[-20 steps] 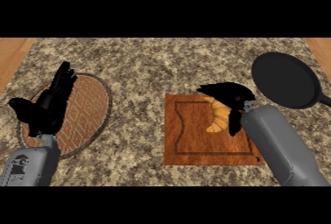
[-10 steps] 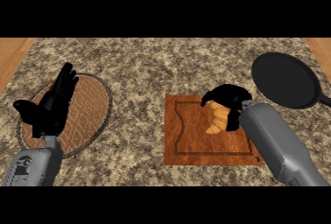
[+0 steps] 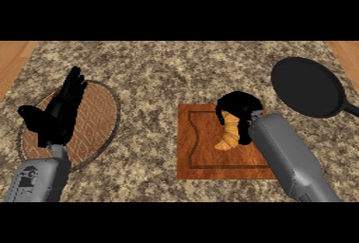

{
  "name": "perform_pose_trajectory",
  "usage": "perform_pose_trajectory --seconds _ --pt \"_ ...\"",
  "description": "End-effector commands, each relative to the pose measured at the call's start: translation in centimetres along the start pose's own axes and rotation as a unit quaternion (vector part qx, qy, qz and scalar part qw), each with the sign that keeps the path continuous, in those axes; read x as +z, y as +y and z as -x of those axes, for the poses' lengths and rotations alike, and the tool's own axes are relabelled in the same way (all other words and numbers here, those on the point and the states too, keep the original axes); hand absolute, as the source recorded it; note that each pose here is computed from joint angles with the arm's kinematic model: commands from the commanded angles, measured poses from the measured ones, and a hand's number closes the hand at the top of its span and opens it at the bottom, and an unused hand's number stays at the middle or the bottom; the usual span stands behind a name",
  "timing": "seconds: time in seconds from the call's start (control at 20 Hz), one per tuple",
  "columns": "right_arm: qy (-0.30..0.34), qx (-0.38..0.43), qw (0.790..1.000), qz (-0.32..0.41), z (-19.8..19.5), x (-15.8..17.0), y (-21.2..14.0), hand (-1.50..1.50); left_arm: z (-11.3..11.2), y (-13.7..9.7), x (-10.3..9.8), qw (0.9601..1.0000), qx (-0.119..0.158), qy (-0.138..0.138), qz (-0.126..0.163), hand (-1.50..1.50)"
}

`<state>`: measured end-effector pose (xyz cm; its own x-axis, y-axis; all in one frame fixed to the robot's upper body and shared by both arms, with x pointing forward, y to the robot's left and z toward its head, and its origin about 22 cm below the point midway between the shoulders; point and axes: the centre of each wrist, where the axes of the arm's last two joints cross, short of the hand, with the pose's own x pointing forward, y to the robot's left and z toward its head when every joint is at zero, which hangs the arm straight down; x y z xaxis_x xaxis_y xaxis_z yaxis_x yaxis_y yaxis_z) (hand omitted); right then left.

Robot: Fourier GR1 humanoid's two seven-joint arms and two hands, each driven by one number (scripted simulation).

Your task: Pick the croissant from the cutting board and place it in the pan

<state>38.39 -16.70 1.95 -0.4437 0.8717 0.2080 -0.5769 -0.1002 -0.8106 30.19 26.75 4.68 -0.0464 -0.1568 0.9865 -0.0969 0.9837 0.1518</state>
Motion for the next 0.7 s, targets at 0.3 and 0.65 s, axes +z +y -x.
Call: perform_pose_trajectory --seconds 0.3,0.65 --pt "0.261 -0.185 0.941 0.115 -4.5 -1.6 0.0 1.5 -0.3 -0.7 0.0 0.9998 -0.001 0.005 0.021 0.0" --pt "0.275 -0.124 0.884 0.356 -9.7 0.6 -4.1 1.5 0.5 0.0 0.9 0.9999 -0.008 0.012 0.006 0.0"
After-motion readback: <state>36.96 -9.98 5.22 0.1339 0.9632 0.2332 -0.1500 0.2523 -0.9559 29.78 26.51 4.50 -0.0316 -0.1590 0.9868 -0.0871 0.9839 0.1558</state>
